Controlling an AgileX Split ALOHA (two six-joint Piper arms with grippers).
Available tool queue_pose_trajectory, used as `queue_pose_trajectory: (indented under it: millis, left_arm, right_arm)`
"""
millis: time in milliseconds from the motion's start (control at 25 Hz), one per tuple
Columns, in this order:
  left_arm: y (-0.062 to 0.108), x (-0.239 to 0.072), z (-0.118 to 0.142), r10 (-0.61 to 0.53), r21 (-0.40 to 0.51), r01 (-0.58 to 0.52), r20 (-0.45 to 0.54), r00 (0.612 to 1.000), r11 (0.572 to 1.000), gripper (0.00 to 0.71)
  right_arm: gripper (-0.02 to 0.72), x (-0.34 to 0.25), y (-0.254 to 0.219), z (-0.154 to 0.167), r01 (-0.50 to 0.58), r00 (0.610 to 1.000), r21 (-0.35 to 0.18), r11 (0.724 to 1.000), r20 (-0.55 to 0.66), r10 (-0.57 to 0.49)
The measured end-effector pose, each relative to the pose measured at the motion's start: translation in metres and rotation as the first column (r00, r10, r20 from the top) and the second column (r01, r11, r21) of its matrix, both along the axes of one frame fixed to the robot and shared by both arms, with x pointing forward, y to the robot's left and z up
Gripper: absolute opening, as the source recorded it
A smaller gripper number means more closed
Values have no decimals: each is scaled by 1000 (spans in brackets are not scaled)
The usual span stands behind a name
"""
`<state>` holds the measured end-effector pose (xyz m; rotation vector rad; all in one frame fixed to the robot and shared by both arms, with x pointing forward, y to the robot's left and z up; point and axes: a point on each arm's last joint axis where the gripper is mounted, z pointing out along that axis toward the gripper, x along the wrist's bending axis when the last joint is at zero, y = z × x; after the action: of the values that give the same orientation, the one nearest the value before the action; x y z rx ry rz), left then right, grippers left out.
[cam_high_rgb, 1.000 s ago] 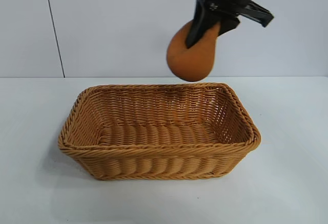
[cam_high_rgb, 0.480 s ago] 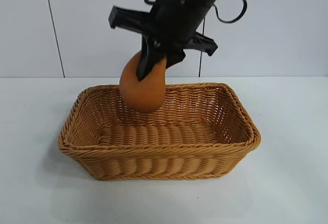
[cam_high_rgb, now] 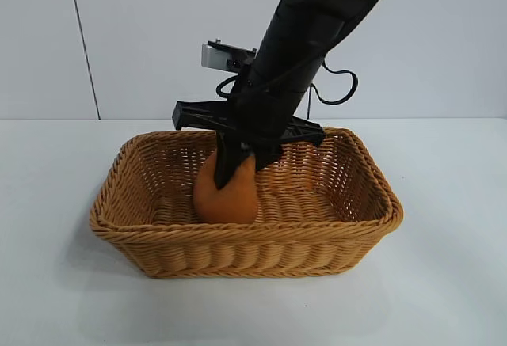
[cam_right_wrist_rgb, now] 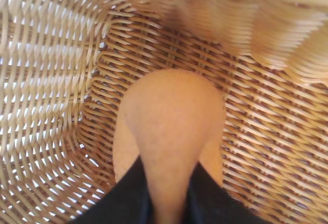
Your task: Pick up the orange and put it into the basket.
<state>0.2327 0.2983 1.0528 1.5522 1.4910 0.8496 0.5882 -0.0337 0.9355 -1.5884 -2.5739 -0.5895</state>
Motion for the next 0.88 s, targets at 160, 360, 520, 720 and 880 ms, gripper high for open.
queue_pose_trajectory:
  millis: [160, 360, 520, 720, 880]
  left_arm:
    - [0, 0, 0, 0, 0, 0, 0, 1000, 1000, 613]
    - [0, 0, 0, 0, 0, 0, 0, 1000, 1000, 613]
    - [0, 0, 0, 0, 0, 0, 0, 1000, 1000, 613]
    - [0, 0, 0, 0, 0, 0, 0, 1000, 1000, 613]
    - [0, 0, 0, 0, 0, 0, 0, 1000, 1000, 613]
  right_arm:
    - [579, -2, -2, 1, -14, 1000, -21, 1000, -19, 13]
    - [642, 2, -2, 33, -17, 1000, -55, 998, -7, 17]
    - [642, 10, -4, 73, -57, 998, -135, 989, 23, 60]
    - [642, 25, -13, 116, -12, 988, -213, 977, 147, 44]
    - [642, 40, -33, 126, 60, 982, -210, 976, 188, -20]
